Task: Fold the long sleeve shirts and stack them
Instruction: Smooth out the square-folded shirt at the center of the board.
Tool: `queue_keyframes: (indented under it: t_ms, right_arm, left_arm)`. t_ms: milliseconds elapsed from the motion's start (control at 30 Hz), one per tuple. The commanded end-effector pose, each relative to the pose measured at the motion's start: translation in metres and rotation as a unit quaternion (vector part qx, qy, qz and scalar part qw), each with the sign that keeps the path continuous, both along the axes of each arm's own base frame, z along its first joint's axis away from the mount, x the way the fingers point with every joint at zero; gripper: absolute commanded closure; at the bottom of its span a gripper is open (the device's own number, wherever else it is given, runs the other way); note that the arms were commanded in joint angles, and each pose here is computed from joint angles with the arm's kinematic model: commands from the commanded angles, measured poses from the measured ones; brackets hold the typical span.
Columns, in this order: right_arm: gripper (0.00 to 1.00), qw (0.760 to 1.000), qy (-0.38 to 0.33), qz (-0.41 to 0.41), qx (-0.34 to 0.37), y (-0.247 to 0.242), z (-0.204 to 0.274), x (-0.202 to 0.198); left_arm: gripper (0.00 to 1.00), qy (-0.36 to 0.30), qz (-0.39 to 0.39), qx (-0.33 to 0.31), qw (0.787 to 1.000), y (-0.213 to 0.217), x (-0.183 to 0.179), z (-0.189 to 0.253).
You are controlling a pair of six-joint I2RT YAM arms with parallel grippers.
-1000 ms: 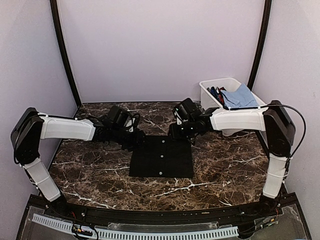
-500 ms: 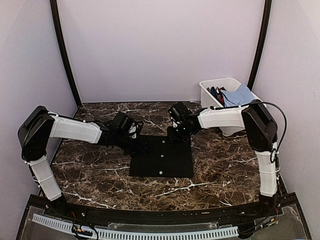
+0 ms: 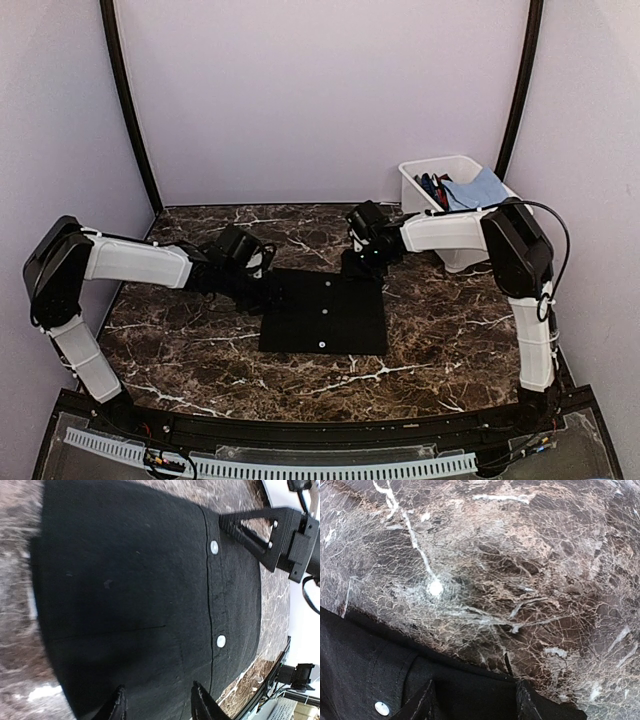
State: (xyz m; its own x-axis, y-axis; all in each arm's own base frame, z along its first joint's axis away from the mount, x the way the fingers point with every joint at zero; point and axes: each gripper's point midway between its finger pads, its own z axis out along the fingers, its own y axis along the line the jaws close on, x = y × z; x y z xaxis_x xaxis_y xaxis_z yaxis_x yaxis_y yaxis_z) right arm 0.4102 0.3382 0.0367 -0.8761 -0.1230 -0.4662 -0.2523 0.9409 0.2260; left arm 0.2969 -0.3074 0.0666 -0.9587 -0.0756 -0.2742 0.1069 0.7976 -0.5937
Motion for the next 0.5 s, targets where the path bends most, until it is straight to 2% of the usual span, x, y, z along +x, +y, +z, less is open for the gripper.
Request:
queue_keyframes:
  t_ms: [0,133,233,467]
  right_arm:
    - [0.47,1.0,-0.015,0.01,0.005,-0.007,0.024,0.002]
    - [0.47,0.999,-0.034,0.015,0.013,-0.013,0.053,-0.004]
    - [0.47,0.998,-0.047,0.017,0.025,-0.017,0.071,-0.015]
    - [0.46,0.997,-0.06,0.02,0.041,-0.033,0.091,-0.056]
  left_arm:
    - [0.57,-0.016,0.028,0.029,0.999,0.038,0.002,0.01]
    - [0.55,-0.006,0.036,0.037,0.999,0.057,-0.002,0.001]
    - [0.52,0.008,0.022,0.042,0.999,0.058,-0.007,-0.006]
    - [0.51,0.031,0.009,0.052,0.998,0.058,-0.014,-0.02]
